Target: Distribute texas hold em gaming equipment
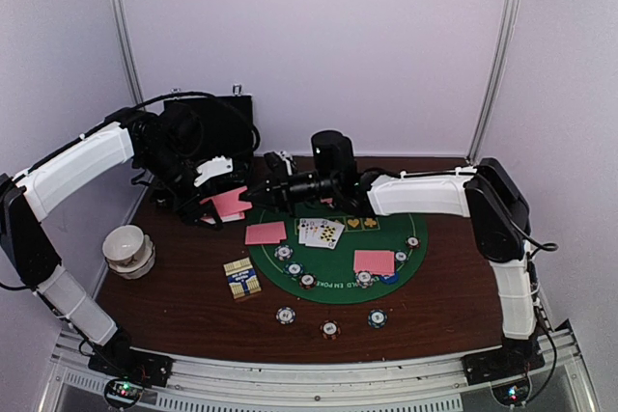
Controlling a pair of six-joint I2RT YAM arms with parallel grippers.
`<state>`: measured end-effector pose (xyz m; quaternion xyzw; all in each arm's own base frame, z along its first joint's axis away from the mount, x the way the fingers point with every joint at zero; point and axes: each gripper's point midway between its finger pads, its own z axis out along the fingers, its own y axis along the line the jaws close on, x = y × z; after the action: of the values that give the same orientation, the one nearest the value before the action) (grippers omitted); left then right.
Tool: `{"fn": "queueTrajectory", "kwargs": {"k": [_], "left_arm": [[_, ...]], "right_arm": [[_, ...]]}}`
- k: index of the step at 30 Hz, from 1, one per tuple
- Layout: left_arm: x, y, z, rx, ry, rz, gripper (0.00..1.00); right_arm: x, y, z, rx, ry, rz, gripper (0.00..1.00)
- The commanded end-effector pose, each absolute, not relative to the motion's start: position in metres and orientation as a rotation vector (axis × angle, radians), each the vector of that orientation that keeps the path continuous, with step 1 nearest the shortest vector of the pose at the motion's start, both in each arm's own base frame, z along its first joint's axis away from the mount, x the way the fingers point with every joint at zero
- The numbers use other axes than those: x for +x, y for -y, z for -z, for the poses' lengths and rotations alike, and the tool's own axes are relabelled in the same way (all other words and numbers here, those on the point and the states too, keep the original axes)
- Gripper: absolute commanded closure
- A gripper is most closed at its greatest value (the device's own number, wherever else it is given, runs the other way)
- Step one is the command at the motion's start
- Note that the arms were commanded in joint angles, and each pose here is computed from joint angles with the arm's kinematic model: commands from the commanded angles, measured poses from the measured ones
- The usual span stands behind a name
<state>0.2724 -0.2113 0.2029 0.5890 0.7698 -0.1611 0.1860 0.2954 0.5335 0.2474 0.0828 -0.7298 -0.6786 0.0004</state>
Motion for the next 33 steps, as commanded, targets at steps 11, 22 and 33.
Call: {"fn": "queueTrajectory", "kwargs": {"k": [11,22,33], "left_arm": [[0.274,0.211,-0.216,1.645,-2.119,0.438,1.0],[0.273,0.21,-0.214,1.649,-2.122,0.435,1.0],[0.272,0.211,-0.217,1.647,-2.115,0.438,1.0]], "right_arm": [[0.354,-0.437,-0.246,0.125,2.464,2.158,1.0],[0.408,-0.322,-0.16,-0.11,2.873,1.788,1.0],[0.435,-0.271,-0.09,-0.168,3.119,1.4,1.0]]}}
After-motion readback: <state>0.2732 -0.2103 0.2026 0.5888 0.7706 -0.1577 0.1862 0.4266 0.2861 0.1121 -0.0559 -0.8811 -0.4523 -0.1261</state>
